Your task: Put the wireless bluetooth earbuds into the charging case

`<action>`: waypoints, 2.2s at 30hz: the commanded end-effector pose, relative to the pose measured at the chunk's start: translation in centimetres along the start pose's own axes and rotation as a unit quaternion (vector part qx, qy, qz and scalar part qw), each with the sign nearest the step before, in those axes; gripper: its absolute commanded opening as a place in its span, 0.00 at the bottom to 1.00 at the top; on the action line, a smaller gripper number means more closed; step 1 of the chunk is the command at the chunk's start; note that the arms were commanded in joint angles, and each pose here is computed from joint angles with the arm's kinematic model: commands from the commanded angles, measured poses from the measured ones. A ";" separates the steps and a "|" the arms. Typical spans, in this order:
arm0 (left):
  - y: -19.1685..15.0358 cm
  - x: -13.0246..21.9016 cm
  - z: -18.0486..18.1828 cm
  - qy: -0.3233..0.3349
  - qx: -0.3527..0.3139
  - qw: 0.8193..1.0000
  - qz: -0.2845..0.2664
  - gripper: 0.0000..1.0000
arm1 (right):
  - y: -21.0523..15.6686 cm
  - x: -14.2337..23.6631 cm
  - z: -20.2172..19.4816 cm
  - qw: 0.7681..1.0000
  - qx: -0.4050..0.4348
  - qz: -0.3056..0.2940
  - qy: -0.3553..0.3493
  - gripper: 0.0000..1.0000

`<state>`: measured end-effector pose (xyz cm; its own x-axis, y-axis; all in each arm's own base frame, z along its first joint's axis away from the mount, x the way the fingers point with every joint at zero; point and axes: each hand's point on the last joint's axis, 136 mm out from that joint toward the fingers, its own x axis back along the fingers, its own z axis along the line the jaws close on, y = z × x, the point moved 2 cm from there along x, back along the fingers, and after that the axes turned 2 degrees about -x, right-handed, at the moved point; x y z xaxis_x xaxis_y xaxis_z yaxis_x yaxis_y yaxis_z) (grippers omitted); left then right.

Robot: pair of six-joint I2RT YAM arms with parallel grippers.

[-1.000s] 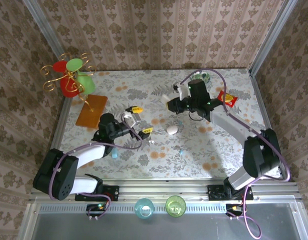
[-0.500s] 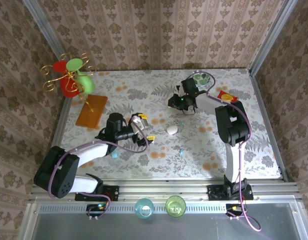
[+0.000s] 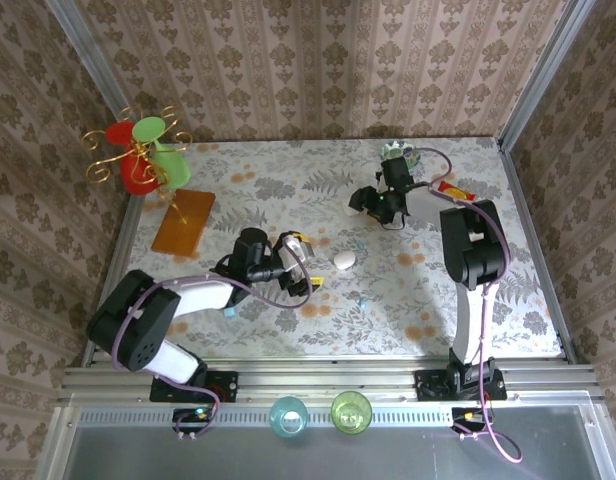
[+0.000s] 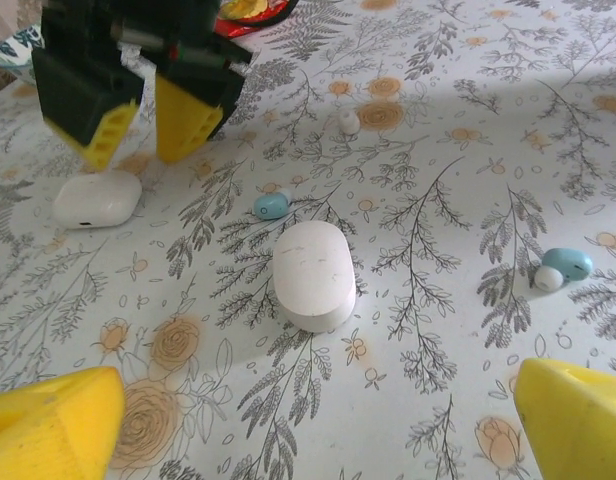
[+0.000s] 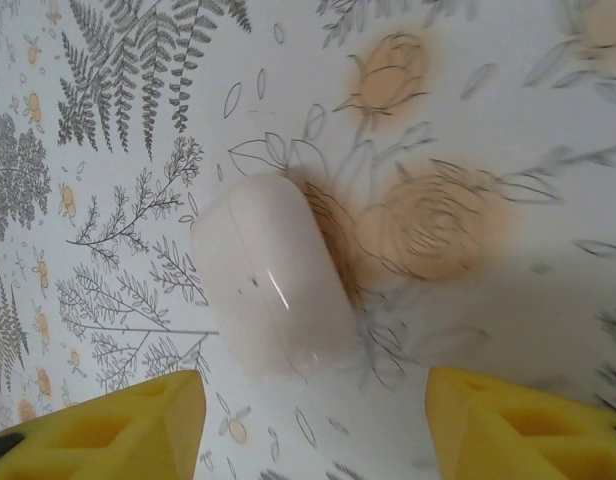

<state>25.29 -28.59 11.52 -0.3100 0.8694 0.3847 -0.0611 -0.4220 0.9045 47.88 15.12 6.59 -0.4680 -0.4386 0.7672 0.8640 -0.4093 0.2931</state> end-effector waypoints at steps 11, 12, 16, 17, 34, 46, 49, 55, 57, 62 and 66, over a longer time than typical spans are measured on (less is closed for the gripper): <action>-0.2 -6.0 0.9 0.023 0.069 0.993 -0.089 0.97 | 0.1 10.8 1.3 0.992 0.085 -0.096 -0.007 0.67; -0.6 -6.5 0.9 0.022 0.074 0.993 -0.089 0.97 | -0.1 11.2 1.2 0.991 0.088 -0.098 -0.009 0.67; -1.8 -8.1 0.5 0.016 0.078 0.992 -0.094 0.90 | -0.2 12.1 1.0 0.990 0.094 -0.103 -0.013 0.67; -2.2 -8.6 0.3 0.015 0.078 0.993 -0.093 0.86 | -0.2 12.3 1.0 0.990 0.096 -0.105 -0.014 0.67; -3.9 -10.7 0.1 -0.002 0.072 0.994 -0.083 0.45 | 0.2 13.3 -0.3 0.989 0.089 -0.112 -0.022 0.66; -0.8 -9.0 -0.6 -0.029 0.037 0.992 -0.119 0.28 | -1.8 15.6 1.8 0.989 0.093 -0.100 0.050 0.65; 1.6 -7.6 -0.2 -0.030 0.028 0.989 -0.145 0.28 | -3.4 16.6 3.6 0.986 0.092 -0.077 0.117 0.67; 5.7 -4.2 1.0 -0.030 0.018 0.980 -0.194 0.27 | -6.2 18.5 7.4 0.960 0.049 -0.027 0.276 0.74; 6.7 -3.0 1.4 -0.034 0.016 0.978 -0.207 0.27 | -7.1 18.7 8.3 0.950 0.031 -0.011 0.312 0.75; 8.7 -0.7 2.3 -0.022 0.000 0.973 -0.231 0.27 | -9.4 18.0 9.8 0.940 0.001 0.041 0.339 0.74; 9.5 0.1 2.4 -0.020 -0.005 0.970 -0.241 0.27 | -10.6 16.5 10.8 0.929 -0.036 0.090 0.358 0.69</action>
<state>27.83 -32.20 19.66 -0.2429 0.9684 -0.0569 -0.2012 0.0071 0.9795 33.51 19.29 22.07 -0.4161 -0.8646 0.2817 0.9034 -0.3579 0.2362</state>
